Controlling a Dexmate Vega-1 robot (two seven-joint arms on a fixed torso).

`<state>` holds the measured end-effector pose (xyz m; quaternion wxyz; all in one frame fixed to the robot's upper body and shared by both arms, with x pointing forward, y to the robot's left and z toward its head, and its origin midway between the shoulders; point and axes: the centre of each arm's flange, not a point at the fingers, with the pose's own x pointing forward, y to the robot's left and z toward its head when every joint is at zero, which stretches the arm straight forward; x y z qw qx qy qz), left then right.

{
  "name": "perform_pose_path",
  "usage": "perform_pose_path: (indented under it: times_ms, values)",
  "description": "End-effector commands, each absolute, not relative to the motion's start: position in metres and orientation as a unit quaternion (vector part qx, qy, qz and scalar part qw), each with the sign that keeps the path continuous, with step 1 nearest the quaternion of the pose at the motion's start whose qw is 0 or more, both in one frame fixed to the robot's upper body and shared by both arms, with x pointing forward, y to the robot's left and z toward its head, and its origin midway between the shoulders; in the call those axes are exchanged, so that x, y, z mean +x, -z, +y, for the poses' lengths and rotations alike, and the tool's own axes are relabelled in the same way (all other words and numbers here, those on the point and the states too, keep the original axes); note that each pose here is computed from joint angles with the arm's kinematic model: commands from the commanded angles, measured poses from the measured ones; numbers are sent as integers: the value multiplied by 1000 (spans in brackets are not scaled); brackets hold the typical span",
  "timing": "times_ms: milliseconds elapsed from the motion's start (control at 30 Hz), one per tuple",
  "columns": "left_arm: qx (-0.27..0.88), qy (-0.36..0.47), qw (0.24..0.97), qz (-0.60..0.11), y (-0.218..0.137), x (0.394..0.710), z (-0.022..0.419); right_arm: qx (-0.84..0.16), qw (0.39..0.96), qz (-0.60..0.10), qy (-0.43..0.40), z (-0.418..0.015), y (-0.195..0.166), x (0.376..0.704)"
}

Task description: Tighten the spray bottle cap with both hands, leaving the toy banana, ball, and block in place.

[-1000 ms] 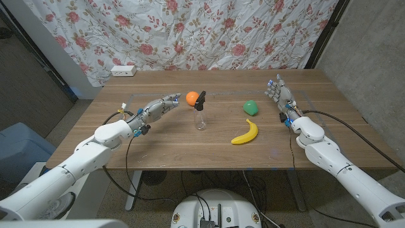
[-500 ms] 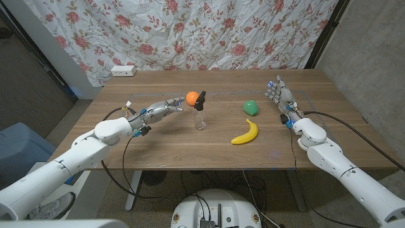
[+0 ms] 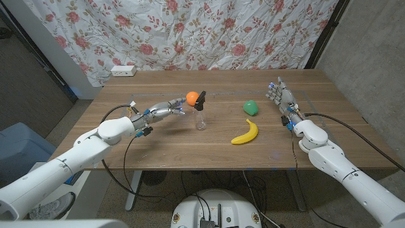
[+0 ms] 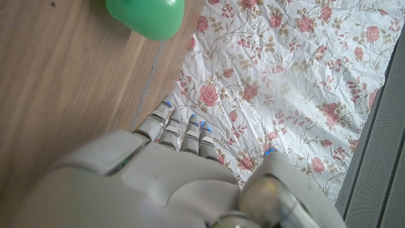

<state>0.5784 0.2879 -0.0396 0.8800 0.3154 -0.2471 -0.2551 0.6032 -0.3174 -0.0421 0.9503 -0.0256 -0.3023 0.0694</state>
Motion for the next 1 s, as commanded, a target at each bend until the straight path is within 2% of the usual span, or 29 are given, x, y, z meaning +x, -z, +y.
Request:
perform_pose_path:
  times_ms: [33, 400, 1000]
  values:
    - [322, 261, 873, -258, 48, 585, 272, -24, 950, -305, -65, -318, 44, 600]
    - [309, 281, 872, -256, 62, 593, 255, -21, 950, -303, -65, -318, 47, 599]
    - [306, 285, 870, -259, 60, 609, 243, -22, 949, -312, -47, -325, 48, 589]
